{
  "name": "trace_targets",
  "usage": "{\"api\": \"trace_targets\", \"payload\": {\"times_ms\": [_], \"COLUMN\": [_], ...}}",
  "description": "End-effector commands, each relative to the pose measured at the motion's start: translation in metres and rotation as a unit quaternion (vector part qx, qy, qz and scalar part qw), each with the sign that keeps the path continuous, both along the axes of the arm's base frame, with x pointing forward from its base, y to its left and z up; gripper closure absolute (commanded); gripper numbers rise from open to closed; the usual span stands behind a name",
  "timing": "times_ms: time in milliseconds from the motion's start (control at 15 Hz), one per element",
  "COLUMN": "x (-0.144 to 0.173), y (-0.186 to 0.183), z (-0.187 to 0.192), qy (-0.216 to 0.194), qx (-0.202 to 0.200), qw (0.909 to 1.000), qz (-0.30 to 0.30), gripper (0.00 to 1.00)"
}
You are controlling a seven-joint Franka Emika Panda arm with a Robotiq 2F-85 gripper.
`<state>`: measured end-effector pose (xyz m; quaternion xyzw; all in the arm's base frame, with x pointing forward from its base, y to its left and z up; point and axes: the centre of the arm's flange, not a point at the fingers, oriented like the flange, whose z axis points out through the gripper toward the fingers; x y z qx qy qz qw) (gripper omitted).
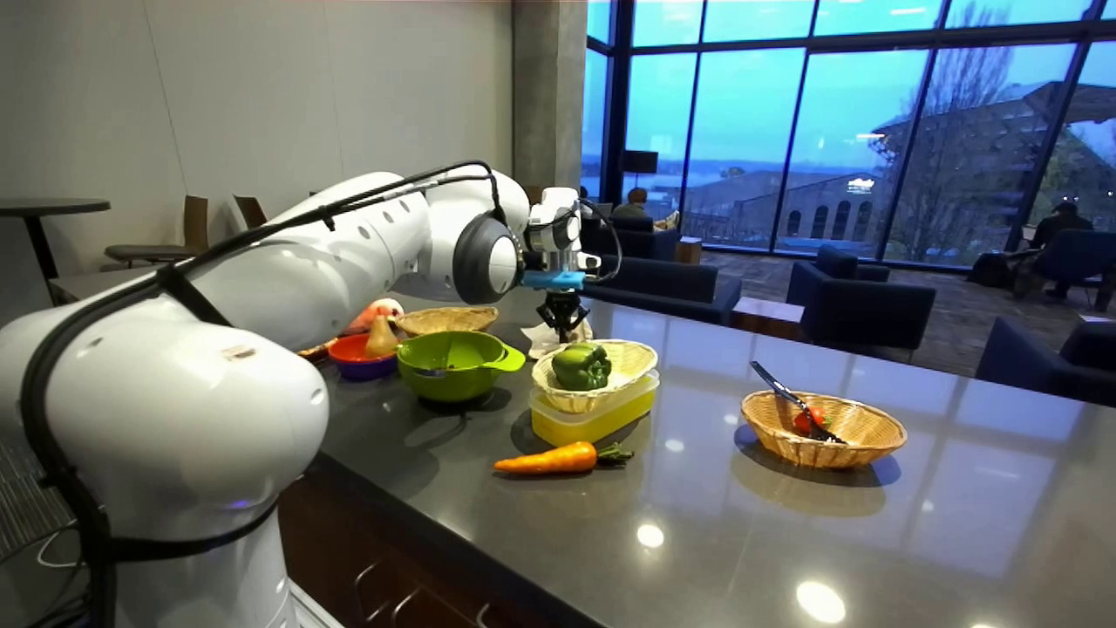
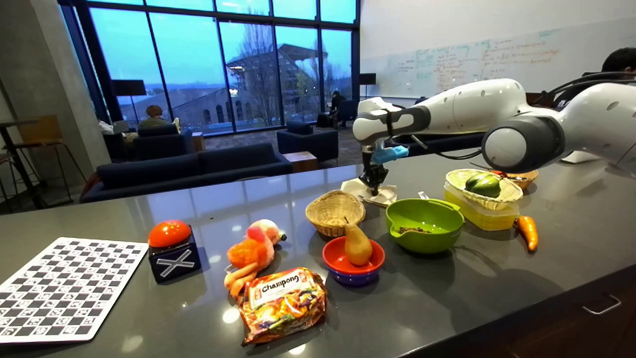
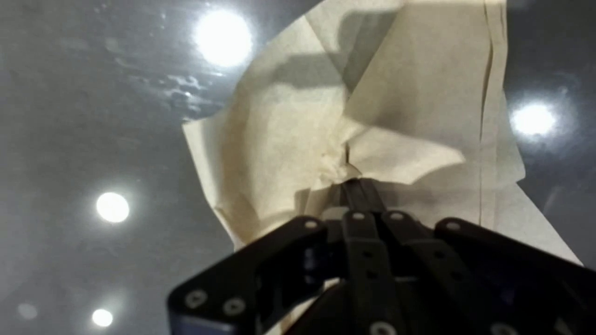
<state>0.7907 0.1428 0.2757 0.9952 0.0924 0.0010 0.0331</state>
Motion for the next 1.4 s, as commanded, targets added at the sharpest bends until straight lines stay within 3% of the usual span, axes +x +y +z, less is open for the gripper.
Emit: {"api": "trace_targets", "payload": {"times_ms": [0, 733, 1333], "x": [-0.053, -0.062, -0.081], "y": [-0.049, -0.108, -0.125], "z": [-0.015, -0.019, -0.017], "qy": [-0.009, -0.033, -0.047], "qx": [0.019, 0.032, 0.032], "qw": [0.9975, 0.9825, 0.9768], "qz": [-0.068, -0.181, -0.206], "gripper": [1.00, 1.00, 1.00]}}
